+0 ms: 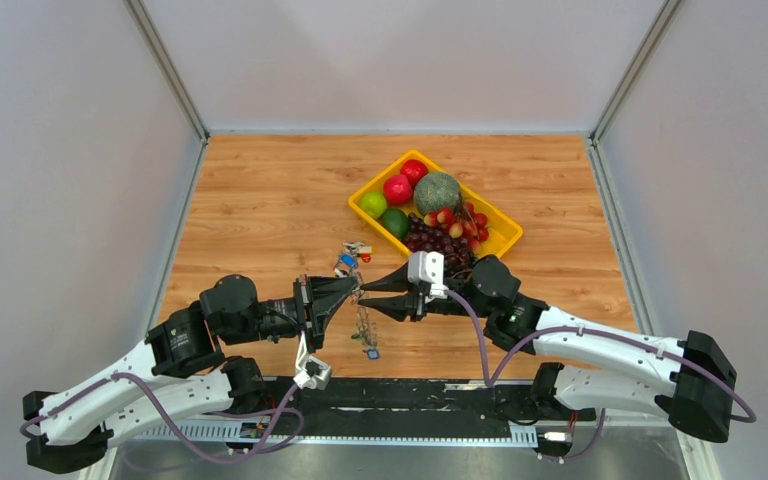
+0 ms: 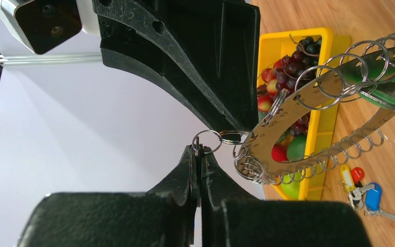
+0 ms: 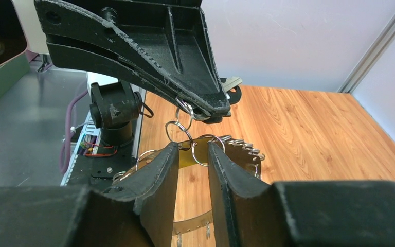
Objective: Remove the keys from the keyring
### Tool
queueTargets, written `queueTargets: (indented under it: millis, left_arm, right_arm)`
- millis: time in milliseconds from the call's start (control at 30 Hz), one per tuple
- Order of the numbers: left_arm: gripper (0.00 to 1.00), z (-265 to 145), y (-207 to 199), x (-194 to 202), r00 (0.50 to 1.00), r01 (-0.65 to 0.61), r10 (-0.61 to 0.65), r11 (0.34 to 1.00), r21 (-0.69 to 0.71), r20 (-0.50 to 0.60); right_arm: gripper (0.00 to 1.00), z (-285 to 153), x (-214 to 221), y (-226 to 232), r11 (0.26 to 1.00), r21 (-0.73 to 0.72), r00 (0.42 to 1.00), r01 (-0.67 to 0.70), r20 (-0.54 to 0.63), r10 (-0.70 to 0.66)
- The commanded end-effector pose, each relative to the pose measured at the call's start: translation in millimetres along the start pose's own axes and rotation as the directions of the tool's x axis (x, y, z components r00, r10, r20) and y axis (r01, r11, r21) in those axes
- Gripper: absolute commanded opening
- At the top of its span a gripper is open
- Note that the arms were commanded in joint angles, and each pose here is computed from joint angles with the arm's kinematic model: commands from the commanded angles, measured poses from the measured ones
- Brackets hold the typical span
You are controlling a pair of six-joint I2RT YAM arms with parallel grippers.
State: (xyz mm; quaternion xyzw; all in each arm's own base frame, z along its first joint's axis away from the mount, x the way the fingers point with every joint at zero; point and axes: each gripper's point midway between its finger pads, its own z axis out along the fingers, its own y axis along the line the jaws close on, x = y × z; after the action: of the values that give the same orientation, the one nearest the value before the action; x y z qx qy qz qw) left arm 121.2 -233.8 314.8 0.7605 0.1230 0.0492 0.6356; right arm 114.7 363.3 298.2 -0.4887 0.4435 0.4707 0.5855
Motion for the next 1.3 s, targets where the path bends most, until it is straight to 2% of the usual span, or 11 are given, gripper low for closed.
queueTargets:
  millis: [0, 167, 700, 833, 1000, 1267]
  left_arm:
    - [0.00, -4.9, 23.3, -7.5, 0.999, -0.036, 0.038, 0.997, -0.070, 0.028]
    - [0.00, -3.9, 22.9, -7.9, 0.999, -0.036, 0.038, 0.997, -0.067, 0.031]
    - [0.00, -3.5, 22.2, -7.5, 0.999, -0.035, 0.037, 0.997, -0.065, 0.031]
    - [0.00, -3.6, 22.1, -7.0, 0.999, -0.035, 0.037, 0.997, -0.065, 0.027]
    - [0.00, -6.9, 24.2, -5.7, 0.999, -0.038, 0.040, 0.996, -0.077, 0.016]
    - [0.00, -9.1, 26.0, -2.8, 0.999, -0.044, 0.044, 0.992, -0.122, -0.003]
  right_arm:
    - [0.32, 0.2, -31.0, 0.9, 0.999, -0.018, 0.996, 0.040, 0.081, -0.038]
    - [0.29, 6.1, -33.8, 3.4, 0.998, -0.047, 0.996, 0.040, 0.087, -0.036]
    - [0.29, 15.3, -38.5, 8.5, 0.995, -0.095, 0.993, 0.026, 0.118, -0.015]
    - [0.19, 16.5, -38.9, 10.6, 0.994, -0.109, 0.993, 0.018, 0.121, -0.005]
    - [0.00, 13.4, -36.3, 10.4, 0.995, -0.097, 0.994, -0.005, 0.108, 0.015]
    - [0.00, -0.4, -42.0, 7.7, 0.989, -0.032, 0.977, -0.143, 0.157, 0.146]
